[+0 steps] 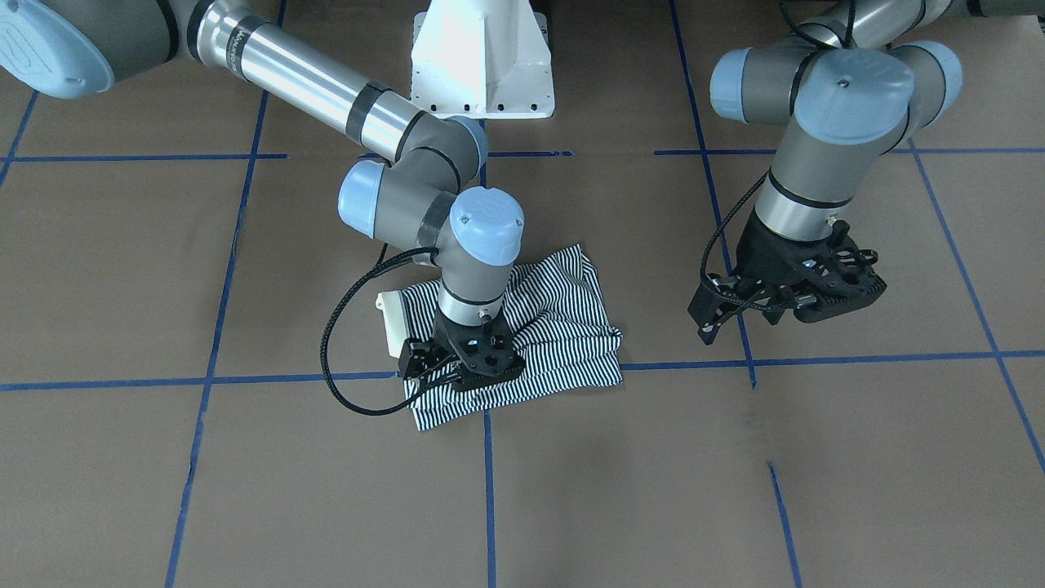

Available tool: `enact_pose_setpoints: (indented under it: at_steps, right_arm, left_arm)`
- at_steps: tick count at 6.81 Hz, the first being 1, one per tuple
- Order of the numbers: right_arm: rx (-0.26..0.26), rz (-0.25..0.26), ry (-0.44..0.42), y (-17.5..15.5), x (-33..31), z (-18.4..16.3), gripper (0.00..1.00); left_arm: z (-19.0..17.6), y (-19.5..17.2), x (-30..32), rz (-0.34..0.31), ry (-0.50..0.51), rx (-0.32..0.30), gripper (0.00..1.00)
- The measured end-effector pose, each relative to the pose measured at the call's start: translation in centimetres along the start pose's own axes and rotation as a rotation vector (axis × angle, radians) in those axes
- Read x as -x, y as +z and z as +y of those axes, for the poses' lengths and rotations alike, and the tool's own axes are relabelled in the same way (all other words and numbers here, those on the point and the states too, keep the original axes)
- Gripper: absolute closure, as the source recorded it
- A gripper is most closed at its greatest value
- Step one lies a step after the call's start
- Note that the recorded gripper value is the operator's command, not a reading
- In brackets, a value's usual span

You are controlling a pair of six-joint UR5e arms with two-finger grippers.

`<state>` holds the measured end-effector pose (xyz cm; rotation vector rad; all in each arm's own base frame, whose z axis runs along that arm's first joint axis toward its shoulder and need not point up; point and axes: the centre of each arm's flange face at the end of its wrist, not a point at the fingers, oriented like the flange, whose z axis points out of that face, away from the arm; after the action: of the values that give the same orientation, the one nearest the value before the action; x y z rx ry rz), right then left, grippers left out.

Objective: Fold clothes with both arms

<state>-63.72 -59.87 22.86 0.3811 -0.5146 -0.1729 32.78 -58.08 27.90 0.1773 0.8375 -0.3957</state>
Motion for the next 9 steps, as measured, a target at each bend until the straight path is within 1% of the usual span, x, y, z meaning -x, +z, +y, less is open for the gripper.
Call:
enact_pose_setpoints:
  at_steps: [1,2,3,4,5,6,7,8,9]
  right_arm:
    - [-0.072,0.040,-0.009,0.9,-1.3,-1.9,0.00]
    - [-0.147,0.087,-0.009,1.2,-2.9,-3.7,0.00]
    - [-0.208,0.134,-0.008,0.9,-4.2,-5.3,0.00]
    - [-0.251,0.170,-0.007,0.7,-5.0,-6.2,0.00]
    - [-0.280,0.183,-0.003,0.3,-5.5,-6.8,0.00]
    - [-0.278,0.161,0.007,-0.2,-6.3,-7.6,0.00]
    - [-0.240,0.099,0.018,-0.9,-7.5,-8.6,0.00]
    - [-0.189,0.023,0.026,-1.9,-8.9,-9.5,0.00]
    - [-0.147,-0.037,0.032,-2.8,-10.5,-10.0,0.00]
  left_arm:
    - [-0.2,-0.1,0.1,-0.008,-0.005,0.000,0.00]
    - [-0.2,-0.2,0.2,-0.012,-0.008,0.000,0.00]
    - [-0.2,-0.3,0.2,-0.014,-0.009,0.001,0.00]
    - [-0.3,-0.3,0.2,-0.015,-0.010,0.000,0.00]
    - [-0.3,-0.4,0.0,-0.012,-0.012,0.000,0.00]
    - [-0.1,-0.4,-0.5,-0.004,-0.025,0.007,0.00]
    - [0.6,0.0,-1.5,0.011,-0.046,0.023,0.00]
    - [1.6,0.6,-2.4,0.024,-0.062,0.037,0.00]
    - [2.7,1.7,-3.3,0.029,-0.078,0.054,0.00]
